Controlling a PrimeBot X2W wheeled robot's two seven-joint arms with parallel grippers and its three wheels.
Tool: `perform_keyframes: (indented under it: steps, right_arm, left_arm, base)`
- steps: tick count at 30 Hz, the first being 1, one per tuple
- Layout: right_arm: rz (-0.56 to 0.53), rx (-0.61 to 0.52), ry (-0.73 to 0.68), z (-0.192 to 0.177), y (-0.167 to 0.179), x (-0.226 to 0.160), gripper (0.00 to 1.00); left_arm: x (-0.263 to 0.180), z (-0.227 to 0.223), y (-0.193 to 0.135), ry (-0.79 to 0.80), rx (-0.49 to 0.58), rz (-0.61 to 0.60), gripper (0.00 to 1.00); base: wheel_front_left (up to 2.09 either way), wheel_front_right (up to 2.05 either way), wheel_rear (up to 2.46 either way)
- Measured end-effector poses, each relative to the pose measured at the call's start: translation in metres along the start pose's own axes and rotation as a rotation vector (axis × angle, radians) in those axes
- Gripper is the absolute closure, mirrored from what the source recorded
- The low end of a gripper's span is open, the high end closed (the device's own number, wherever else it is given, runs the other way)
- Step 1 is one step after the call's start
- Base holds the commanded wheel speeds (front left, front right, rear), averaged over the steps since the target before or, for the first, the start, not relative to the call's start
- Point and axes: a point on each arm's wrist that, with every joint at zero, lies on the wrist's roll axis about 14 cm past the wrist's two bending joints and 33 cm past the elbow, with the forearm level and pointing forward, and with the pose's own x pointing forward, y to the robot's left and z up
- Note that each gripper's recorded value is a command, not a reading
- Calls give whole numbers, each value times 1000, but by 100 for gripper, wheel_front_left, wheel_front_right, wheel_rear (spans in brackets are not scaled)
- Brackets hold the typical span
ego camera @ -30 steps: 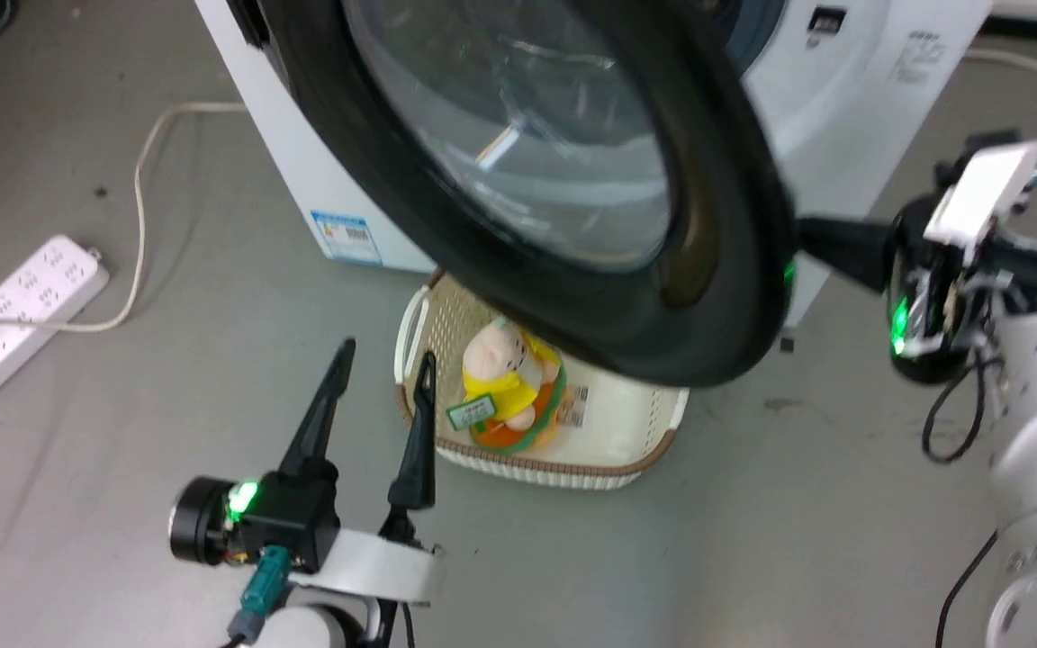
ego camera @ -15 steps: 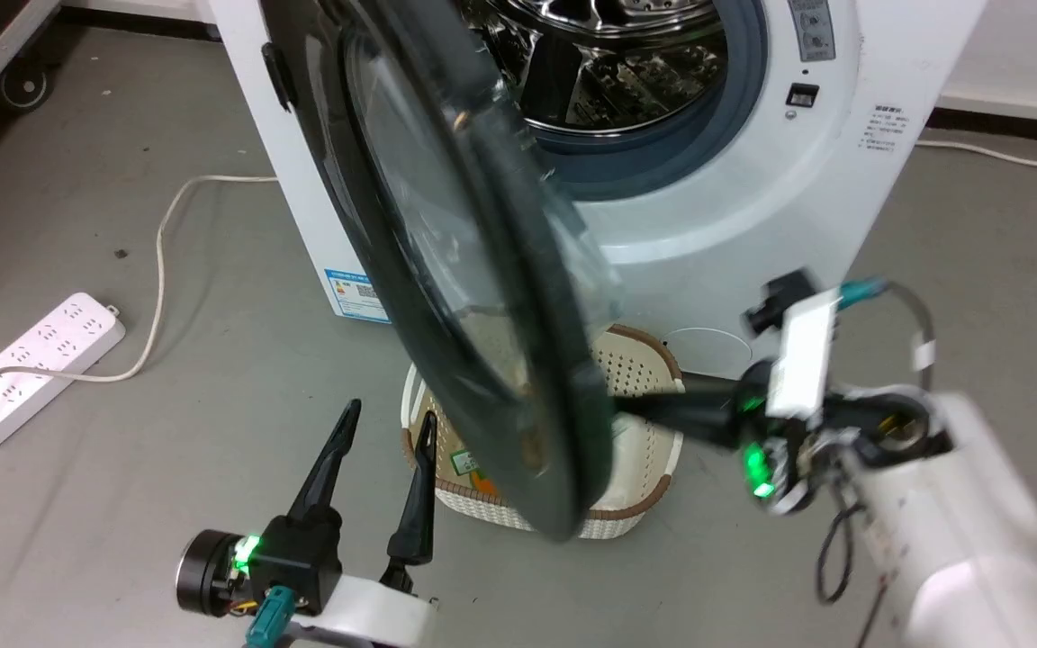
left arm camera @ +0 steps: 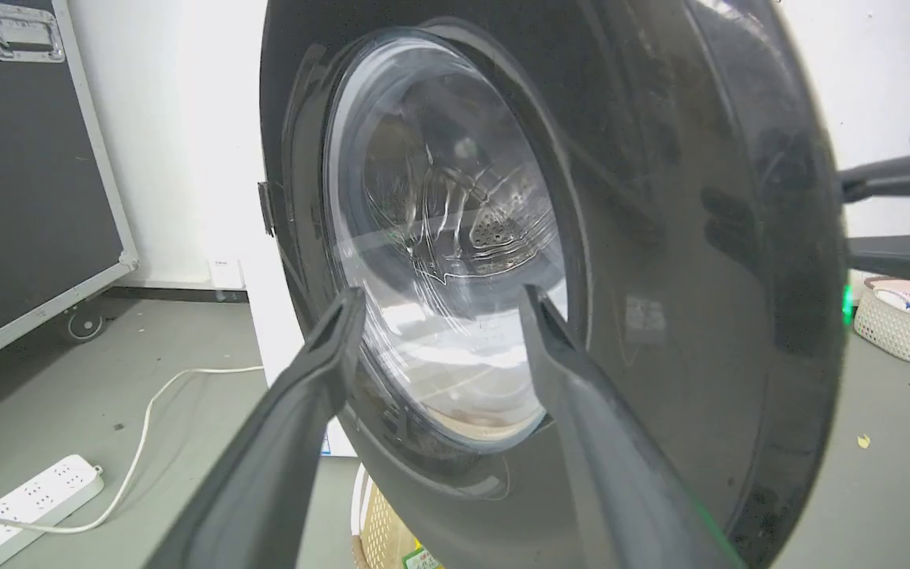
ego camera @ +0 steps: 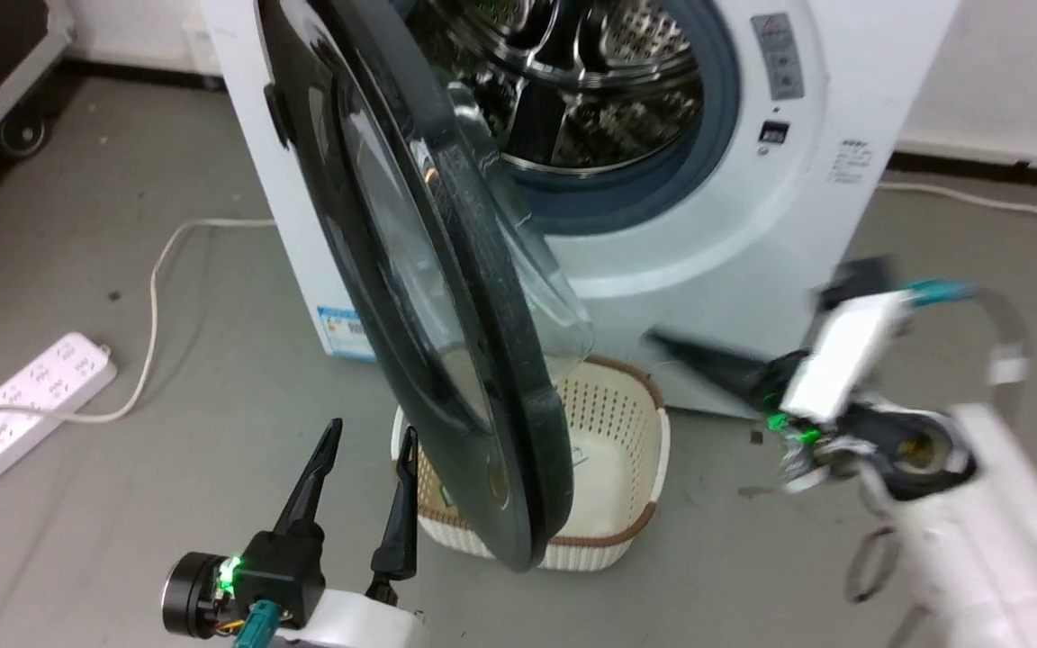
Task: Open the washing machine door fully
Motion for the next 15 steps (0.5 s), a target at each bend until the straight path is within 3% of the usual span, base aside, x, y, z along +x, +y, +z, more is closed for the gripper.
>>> perform_keyframes:
  steps: [5, 10, 15]
  right_arm:
    - [-152, -410, -384, 64, 4, -67, 0]
    - [-298, -889, -645, 77, 5, -131, 0]
    - [-398, -1060, -800, 64, -9, -178, 0]
  left_arm:
    - [-6, 7, -4, -20, -17, -6, 0]
    - [-6, 10, -5, -29, -31, -11, 0]
    - [-6, 11, -7, -36, -37, -19, 0]
  base:
    - [0, 0, 0]
    - [0, 0, 0]
    - [0, 0, 0]
